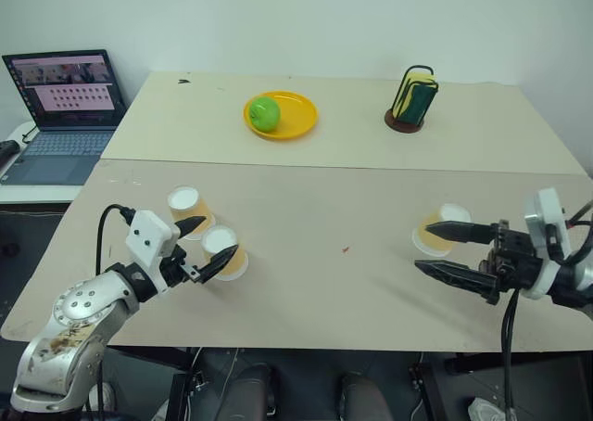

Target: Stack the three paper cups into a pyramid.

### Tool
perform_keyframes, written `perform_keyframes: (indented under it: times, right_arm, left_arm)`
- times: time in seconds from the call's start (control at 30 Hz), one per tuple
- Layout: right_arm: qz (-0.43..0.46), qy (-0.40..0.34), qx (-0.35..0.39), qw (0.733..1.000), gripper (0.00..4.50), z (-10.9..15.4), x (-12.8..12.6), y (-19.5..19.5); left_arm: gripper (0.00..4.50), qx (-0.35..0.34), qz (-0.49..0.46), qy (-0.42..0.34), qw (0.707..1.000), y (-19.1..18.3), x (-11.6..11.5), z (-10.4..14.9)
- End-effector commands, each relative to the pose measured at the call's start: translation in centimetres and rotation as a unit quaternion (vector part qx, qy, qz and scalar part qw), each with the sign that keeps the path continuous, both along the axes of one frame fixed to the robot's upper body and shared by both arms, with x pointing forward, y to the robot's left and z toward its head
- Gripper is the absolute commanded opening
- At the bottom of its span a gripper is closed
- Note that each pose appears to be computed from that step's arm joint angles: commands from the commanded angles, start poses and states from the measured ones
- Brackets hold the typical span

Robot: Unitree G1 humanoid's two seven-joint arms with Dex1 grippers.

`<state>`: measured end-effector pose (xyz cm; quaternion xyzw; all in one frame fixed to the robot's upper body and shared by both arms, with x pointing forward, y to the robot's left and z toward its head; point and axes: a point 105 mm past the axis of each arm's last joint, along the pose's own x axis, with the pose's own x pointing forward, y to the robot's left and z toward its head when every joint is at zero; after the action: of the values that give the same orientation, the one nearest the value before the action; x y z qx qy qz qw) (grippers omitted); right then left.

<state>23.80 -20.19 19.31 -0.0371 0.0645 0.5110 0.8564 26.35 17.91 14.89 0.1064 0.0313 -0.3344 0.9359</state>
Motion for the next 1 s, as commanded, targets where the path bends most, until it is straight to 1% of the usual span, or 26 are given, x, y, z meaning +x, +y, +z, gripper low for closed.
perform_keyframes:
  times: [0.03,0.2,0.4,0.5,0.6,0.63,0.7,0.87,1.0]
  right_arm:
    - [0.008,-0.029,0.002,1.0,4.5,1.4,-0.3,0.4]
    - [0.0,-0.029,0.001,1.0,4.5,1.3,-0.3,0.1]
    - [-0.009,-0.027,-0.003,1.0,4.5,1.0,-0.3,-0.1]
    - [-0.01,-0.026,-0.004,1.0,4.5,0.9,-0.3,-0.1]
    - [-0.012,-0.025,-0.005,1.0,4.5,0.8,-0.2,-0.1]
    - [-0.012,-0.025,-0.006,1.0,4.5,0.8,-0.2,-0.1]
    - [-0.014,-0.025,-0.009,1.0,4.5,0.7,-0.1,-0.2]
    - [-0.017,-0.026,-0.01,0.999,4.5,0.5,0.1,-0.2]
    - [-0.019,-0.027,-0.009,0.999,4.5,0.4,0.1,0.0]
  left_arm:
    - [4.44,0.004,-0.011,0.013,1.0,-0.6,-0.1,-0.7]
    - [4.44,0.005,0.0,0.02,1.0,-0.2,0.5,-1.6]
    - [4.44,0.002,0.005,0.018,1.0,0.0,0.8,-1.6]
    - [3.73,0.003,0.005,0.008,1.0,-0.1,0.9,-1.3]
    - [2.56,0.001,0.002,0.002,1.0,-0.3,1.0,-1.1]
    - [2.28,0.004,0.002,0.001,1.0,-0.4,1.1,-1.1]
    - [1.95,0.005,-0.001,0.0,1.0,-0.6,1.0,-1.0]
    - [1.95,0.012,-0.01,-0.014,1.0,-1.4,1.5,-0.6]
    - [1.95,0.026,-0.05,-0.043,0.997,-4.1,2.7,0.3]
